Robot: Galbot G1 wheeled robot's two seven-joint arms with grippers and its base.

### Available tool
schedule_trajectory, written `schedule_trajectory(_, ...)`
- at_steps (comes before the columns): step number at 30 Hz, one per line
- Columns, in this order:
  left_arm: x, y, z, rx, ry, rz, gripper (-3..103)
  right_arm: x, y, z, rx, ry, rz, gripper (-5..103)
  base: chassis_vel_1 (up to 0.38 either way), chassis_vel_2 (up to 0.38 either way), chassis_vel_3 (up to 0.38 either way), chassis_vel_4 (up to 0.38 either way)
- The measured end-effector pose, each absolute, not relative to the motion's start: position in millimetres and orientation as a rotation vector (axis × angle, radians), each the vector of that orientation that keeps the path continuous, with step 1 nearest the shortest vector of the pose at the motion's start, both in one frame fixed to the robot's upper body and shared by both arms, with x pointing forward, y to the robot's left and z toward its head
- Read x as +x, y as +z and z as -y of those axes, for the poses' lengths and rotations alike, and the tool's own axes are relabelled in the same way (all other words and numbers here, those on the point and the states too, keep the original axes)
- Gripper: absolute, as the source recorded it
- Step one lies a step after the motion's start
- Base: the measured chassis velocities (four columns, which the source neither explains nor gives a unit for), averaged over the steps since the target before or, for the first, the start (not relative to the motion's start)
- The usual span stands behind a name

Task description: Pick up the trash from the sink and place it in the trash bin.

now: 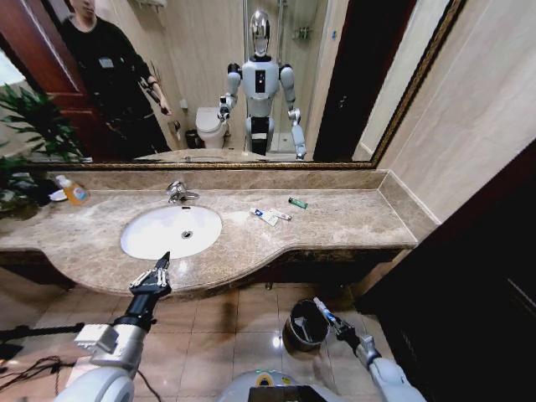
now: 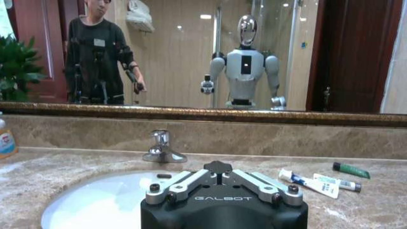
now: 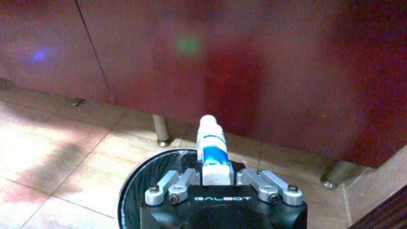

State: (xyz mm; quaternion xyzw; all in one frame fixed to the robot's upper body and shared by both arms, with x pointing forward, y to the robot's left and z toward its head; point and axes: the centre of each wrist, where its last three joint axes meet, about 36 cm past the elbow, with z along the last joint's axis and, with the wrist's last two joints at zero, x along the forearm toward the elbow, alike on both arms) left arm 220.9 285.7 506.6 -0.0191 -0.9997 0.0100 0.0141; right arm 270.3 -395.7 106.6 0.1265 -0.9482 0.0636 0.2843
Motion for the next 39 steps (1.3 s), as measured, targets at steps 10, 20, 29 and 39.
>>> schedule_trajectory(10,221,507,-286,-0.059,0.031,3.113,0,275,103,380,0.3,0.203,2.568,38,0.0,0.0,0.0,0.0)
schedule_trajectory(20,221,507,-286,-0.059,0.031,3.113,0,276,106,372,0.318,0.199,2.579,82,0.0,0.0,0.0,0.0)
schedule_trajectory(29,221,507,-286,-0.059,0.031,3.113,0,270,108,373,0.321,0.202,2.576,100,0.0,0.0,0.0,0.0)
schedule_trajectory(39,221,507,-286,-0.06,0.031,3.113,0,261,159,365,0.281,0.072,2.682,100,0.0,0.0,0.0,0.0)
